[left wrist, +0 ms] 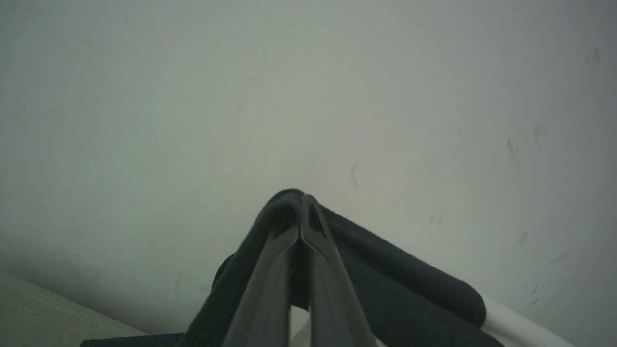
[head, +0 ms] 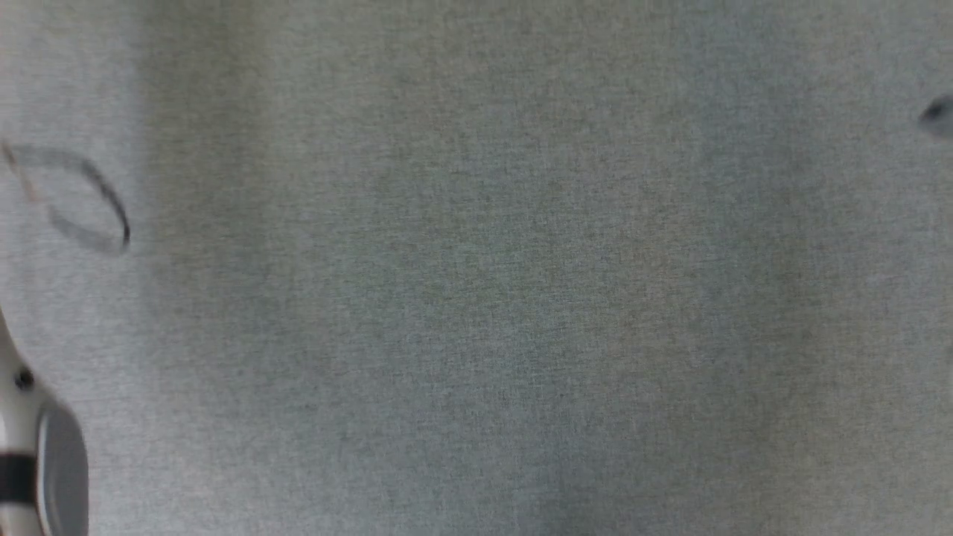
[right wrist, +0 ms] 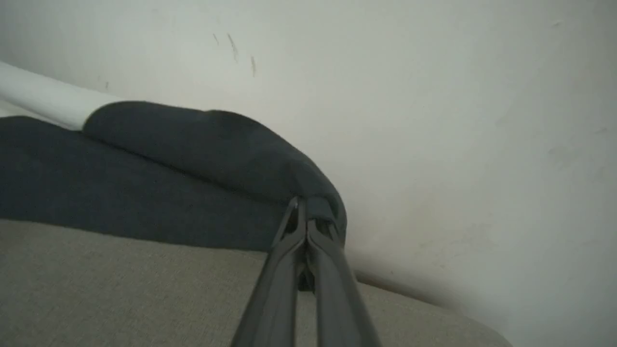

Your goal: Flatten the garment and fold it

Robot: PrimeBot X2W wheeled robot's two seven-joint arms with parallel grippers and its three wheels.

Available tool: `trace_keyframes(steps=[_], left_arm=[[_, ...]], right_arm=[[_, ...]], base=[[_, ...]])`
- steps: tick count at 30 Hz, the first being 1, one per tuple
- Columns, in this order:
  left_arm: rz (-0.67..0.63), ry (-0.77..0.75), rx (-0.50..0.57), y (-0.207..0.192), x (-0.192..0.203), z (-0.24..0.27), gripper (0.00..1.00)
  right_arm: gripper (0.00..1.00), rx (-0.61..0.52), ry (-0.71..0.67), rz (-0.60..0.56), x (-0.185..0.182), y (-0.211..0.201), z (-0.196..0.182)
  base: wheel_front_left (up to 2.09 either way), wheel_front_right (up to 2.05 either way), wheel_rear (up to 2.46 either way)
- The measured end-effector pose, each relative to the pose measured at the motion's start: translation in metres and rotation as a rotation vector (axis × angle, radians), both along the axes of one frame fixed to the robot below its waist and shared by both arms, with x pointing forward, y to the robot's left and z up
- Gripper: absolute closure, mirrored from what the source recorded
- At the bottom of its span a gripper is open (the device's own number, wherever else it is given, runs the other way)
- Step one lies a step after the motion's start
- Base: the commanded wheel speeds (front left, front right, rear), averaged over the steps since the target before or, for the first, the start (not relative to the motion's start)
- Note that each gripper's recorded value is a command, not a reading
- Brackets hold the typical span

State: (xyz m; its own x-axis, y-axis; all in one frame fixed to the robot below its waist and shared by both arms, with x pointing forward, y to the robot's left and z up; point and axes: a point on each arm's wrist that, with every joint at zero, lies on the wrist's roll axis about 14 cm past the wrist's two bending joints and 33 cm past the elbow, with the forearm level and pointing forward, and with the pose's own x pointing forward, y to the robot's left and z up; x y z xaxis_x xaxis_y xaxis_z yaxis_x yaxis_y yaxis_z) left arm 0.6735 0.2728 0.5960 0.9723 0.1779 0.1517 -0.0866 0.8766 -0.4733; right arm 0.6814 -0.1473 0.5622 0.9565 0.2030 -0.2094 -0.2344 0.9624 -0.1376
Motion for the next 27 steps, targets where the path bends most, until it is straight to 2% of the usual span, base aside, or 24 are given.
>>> trace_keyframes(steps=[5, 9, 16, 22, 27], left_arm=[[-0.031, 0.177, 0.167, 0.004, -0.035, -0.046, 1.0], [-0.065, 0.289, 0.198, 0.003, -0.077, -0.077, 1.0], [-0.059, 0.461, 0.165, 0.01, -0.172, -0.115, 1.0], [-0.057, 0.607, 0.102, 0.0, -0.254, -0.143, 1.0], [-0.042, 0.695, 0.06, -0.007, -0.305, -0.157, 1.0]], right_arm=[[1.0, 0.026, 0.187, 0.045, -0.044, 0.009, -0.053], [1.0, 0.04, 0.297, 0.068, -0.09, 0.008, -0.08], [1.0, 0.083, 0.368, 0.096, -0.166, 0.008, -0.089], [1.0, 0.121, 0.402, 0.06, -0.222, -0.003, -0.093], [1.0, 0.134, 0.462, 0.033, -0.262, -0.006, -0.103]], base=[[0.0, 0.0, 0.0], [0.0, 0.0, 0.0], [0.0, 0.0, 0.0], [0.0, 0.0, 0.0], [0.0, 0.0, 0.0]])
